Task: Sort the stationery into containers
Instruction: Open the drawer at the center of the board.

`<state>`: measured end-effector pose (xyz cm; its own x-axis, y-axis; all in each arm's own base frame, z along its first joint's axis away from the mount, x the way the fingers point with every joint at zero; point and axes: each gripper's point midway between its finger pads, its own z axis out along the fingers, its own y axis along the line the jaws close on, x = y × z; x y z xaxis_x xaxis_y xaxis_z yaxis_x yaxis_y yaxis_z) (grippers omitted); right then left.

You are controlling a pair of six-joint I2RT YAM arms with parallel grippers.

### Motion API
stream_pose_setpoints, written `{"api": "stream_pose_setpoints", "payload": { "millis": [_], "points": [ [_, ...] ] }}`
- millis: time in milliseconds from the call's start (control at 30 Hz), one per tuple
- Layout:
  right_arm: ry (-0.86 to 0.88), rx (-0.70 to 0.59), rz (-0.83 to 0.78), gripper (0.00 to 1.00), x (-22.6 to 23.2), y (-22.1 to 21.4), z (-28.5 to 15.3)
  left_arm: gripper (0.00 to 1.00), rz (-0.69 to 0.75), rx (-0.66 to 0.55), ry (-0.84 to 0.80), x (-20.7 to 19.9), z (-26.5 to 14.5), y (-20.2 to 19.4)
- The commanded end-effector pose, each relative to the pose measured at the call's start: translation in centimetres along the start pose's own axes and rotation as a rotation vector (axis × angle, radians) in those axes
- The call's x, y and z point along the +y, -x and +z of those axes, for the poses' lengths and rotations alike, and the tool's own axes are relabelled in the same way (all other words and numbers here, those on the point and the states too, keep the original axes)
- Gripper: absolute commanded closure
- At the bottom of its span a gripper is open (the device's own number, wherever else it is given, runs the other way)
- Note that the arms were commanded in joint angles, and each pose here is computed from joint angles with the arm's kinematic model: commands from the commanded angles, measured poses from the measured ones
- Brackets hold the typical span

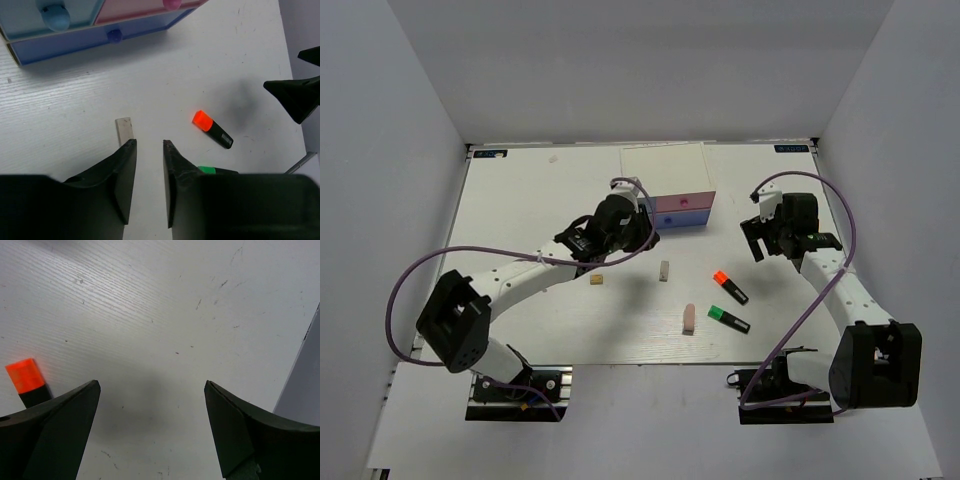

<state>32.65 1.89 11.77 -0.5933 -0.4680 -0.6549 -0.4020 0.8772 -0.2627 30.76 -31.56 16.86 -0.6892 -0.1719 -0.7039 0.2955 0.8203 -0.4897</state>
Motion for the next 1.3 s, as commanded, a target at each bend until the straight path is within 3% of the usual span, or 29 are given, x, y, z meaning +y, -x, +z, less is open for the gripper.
{"api": "stream_pose_setpoints", "payload": {
  "millis": [0, 100, 167, 200, 267, 333, 367, 400, 433, 633, 767, 900, 1267],
  "points": [
    [-0.007, -0.006, -0.004, 0.10, 0.0, -0.1, -0.8, 0.64, -0.012, -0.038, 0.000, -1.3, 0.5, 0.5],
    [0.050, -0.012, -0.007, 0.10, 1.3, -0.6, -0.6, 0.66, 0.009, -0.017, 0.034, -1.3, 1.5, -0.9],
    [0.055, -0.011, 0.023, 0.10, 1.5, -0.7, -0.5, 0.54, 0.016, -0.046, 0.065, -1.4, 1.6, -0.2],
    [0.111, -0.028, 0.034, 0.10, 2.5, -0.4, -0.5, 0.41, 0.026, -0.038, 0.089, -1.1, 1.8, -0.8],
    [0.155, -0.053, 0.034, 0.15, 3.3, 0.2, -0.7, 0.31, 0.032, -0.076, 0.134, -0.5, 1.8, -0.3],
    [0.238, -0.113, 0.046, 0.37, 4.8, 1.4, -1.2, 0.14, 0.026, -0.114, 0.194, 0.8, 1.8, 0.1],
    [0.256, -0.132, 0.048, 0.45, 5.0, 1.8, -1.3, 0.12, 0.025, -0.131, 0.208, 1.2, 1.6, 0.2],
    [0.310, -0.174, 0.052, 0.60, 5.9, 2.6, -1.6, 0.09, 0.015, -0.148, 0.218, 1.6, 1.8, 0.1],
    [0.329, -0.185, 0.059, 0.66, 6.3, 2.8, -1.7, 0.08, 0.005, -0.180, 0.241, 2.3, 1.6, 0.9],
    [0.461, -0.255, 0.122, 0.69, 8.4, 4.5, -2.6, 0.13, -0.015, -0.208, 0.322, 3.9, 2.8, 2.4],
    [0.492, -0.278, 0.129, 0.69, 8.9, 5.0, -3.0, 0.30, -0.030, -0.153, 0.359, 4.4, 4.3, 3.4],
    [0.475, -0.285, 0.127, 0.69, 8.6, 5.1, -3.0, 0.41, -0.052, -0.123, 0.318, 3.5, 5.0, 4.7],
    [0.436, -0.289, 0.123, 0.69, 8.2, 4.7, -2.8, 0.43, -0.060, -0.103, 0.369, 4.8, 5.4, 4.7]
  ]
}}
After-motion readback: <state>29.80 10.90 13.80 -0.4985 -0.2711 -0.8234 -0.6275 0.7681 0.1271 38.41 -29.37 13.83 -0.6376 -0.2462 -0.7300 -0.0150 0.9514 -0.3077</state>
